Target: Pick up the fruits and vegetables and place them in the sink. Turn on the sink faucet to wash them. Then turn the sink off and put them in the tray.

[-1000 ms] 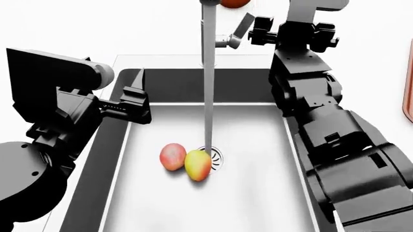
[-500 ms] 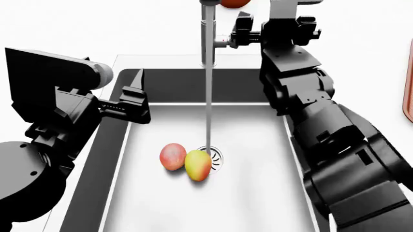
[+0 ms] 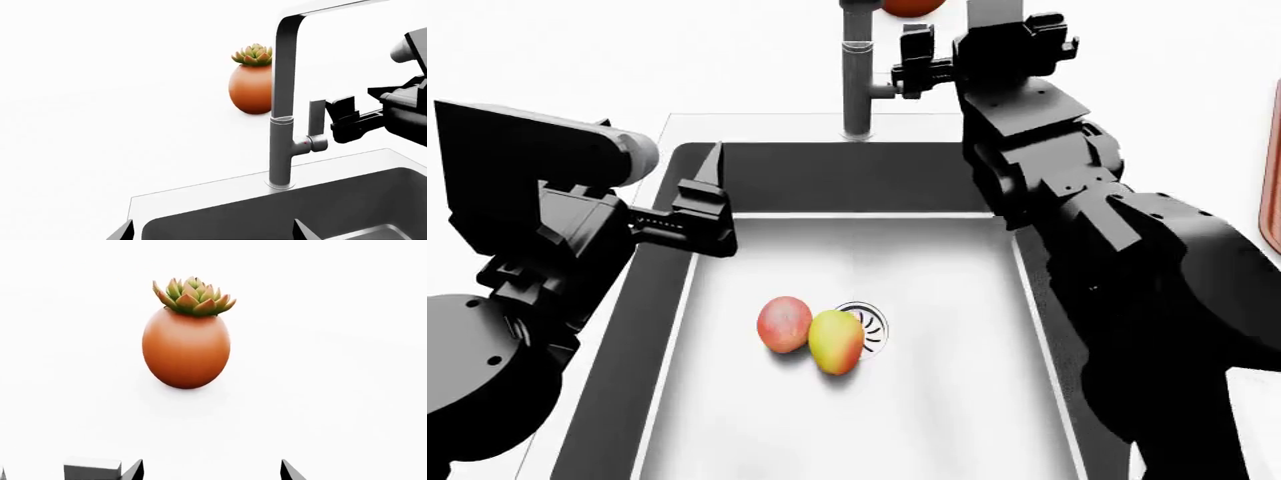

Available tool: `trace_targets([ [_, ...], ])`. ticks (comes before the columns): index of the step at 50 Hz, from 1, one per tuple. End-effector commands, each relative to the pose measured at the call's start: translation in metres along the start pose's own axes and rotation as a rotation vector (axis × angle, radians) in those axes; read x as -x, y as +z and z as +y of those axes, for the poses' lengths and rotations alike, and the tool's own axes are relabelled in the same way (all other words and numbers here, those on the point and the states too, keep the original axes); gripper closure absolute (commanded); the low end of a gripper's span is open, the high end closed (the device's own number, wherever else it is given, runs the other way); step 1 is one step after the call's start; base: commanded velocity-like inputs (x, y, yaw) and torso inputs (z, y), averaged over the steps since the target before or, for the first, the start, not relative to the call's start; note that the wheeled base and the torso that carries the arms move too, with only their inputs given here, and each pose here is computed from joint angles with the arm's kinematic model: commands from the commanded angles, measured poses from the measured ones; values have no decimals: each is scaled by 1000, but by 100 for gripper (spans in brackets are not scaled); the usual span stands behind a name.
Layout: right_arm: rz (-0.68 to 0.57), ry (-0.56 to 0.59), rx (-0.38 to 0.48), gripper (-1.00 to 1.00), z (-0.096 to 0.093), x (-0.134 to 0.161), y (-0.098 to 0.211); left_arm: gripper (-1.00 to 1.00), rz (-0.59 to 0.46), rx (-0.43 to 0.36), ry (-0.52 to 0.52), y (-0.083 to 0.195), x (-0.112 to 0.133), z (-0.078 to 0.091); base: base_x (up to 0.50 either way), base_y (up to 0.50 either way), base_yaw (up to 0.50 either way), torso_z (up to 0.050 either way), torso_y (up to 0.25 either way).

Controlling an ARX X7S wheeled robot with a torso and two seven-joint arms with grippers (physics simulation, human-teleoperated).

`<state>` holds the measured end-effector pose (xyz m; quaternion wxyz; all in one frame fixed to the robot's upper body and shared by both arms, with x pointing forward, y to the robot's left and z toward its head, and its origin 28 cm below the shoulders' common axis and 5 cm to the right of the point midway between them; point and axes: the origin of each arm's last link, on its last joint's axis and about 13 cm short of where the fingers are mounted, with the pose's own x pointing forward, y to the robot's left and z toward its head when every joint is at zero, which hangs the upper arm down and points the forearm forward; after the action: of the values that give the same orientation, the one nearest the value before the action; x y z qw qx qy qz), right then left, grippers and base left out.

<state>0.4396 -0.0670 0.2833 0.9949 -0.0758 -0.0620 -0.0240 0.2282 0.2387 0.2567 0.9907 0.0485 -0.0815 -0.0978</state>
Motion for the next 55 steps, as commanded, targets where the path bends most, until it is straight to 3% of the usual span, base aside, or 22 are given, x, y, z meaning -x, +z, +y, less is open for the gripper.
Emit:
trace_targets([
  [1, 20, 41, 82, -100, -6, -1, 21, -100, 0, 0, 0, 1, 1, -1, 0, 0, 0, 0, 0],
  [7, 90, 56, 39, -100, -30, 20, 35, -100, -3, -4, 4, 5, 1, -2, 0, 0, 0, 0, 0],
  [22, 229, 84, 124, -100, -66, 81, 59, -100, -6, 0, 24, 15, 2, 1, 0, 0, 0, 0, 0],
  [34, 202, 59, 145, -100, -63, 98, 74, -100, -5, 6, 34, 16, 2, 1, 0, 0, 0, 0, 0],
  [42, 268, 124, 301, -100, -72, 139, 67, -100, -18, -9, 26, 13, 12, 1, 0, 0, 0, 0, 0],
  [48, 277, 210, 328, -100, -70, 163, 60, -100, -16, 2, -2, 17, 14, -1, 0, 0, 0, 0, 0],
  [55, 347, 366, 351, -100, -59, 166, 49, -100, 4, -6, -32, 18, 12, -4, 0, 0, 0, 0, 0],
])
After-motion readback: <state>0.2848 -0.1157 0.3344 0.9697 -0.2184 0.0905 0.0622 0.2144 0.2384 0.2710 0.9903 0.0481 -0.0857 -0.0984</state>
